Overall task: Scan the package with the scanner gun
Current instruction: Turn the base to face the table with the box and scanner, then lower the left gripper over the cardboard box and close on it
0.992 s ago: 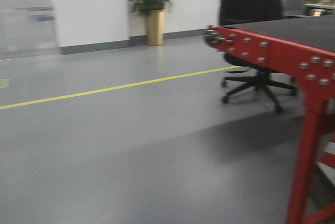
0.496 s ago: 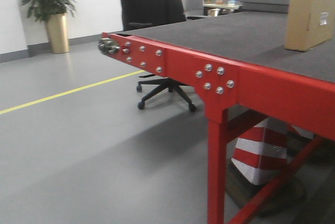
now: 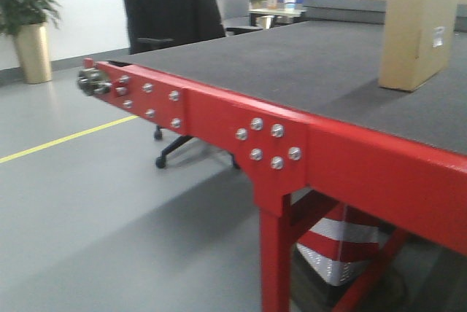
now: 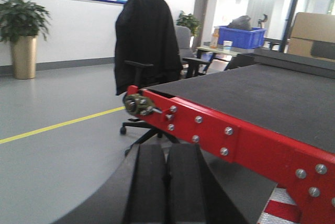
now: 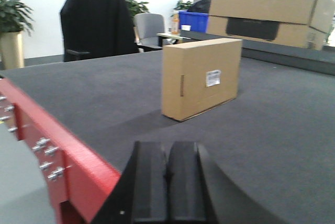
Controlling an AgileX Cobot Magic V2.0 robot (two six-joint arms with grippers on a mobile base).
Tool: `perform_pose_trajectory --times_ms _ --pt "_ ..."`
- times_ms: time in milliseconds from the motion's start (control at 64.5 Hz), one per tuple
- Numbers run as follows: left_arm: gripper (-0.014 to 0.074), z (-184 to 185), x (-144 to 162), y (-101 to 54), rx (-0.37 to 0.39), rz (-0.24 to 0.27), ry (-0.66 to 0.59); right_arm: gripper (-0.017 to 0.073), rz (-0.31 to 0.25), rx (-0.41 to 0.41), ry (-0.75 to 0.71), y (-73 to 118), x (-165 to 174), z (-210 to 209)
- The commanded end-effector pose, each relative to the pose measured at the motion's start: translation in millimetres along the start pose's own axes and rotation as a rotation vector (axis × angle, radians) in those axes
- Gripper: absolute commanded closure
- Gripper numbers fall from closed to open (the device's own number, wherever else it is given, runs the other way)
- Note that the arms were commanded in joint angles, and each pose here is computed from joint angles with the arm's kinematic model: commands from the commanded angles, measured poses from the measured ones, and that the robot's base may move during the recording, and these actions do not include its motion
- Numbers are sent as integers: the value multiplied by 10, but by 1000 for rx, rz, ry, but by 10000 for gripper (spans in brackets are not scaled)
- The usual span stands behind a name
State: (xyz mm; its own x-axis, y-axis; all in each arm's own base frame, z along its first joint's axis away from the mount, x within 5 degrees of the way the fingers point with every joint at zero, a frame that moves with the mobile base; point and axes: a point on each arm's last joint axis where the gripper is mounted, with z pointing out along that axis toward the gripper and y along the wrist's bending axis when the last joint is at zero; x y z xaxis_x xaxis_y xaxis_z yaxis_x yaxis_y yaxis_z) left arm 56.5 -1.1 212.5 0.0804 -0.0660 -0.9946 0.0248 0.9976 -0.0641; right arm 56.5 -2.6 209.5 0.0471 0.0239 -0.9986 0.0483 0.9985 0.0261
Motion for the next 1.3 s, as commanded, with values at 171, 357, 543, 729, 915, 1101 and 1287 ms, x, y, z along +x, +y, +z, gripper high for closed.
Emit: perform_pose_trajectory --times_ms 171,357,543,729,915,1101,1287 --pt "704 -4 -24 -1 0 -4 -24 721 1 3 -20 -2 -17 -2" --pt "704 -4 -24 -1 0 -4 -24 721 1 3 -20 -2 -17 -2" --pt "704 -4 -24 -1 0 -4 -24 721 1 3 -20 -2 -17 -2" --pt "704 -4 -24 -1 0 -4 -24 721 1 3 -20 -2 -17 -2" --pt "704 -4 -24 -1 0 -4 -24 721 1 3 -20 -2 -17 -2" --pt "704 -4 -24 -1 0 -4 -24 721 1 3 -20 -2 -17 -2" --pt "704 -4 -24 -1 0 -4 -24 721 1 3 -20 -2 -17 -2"
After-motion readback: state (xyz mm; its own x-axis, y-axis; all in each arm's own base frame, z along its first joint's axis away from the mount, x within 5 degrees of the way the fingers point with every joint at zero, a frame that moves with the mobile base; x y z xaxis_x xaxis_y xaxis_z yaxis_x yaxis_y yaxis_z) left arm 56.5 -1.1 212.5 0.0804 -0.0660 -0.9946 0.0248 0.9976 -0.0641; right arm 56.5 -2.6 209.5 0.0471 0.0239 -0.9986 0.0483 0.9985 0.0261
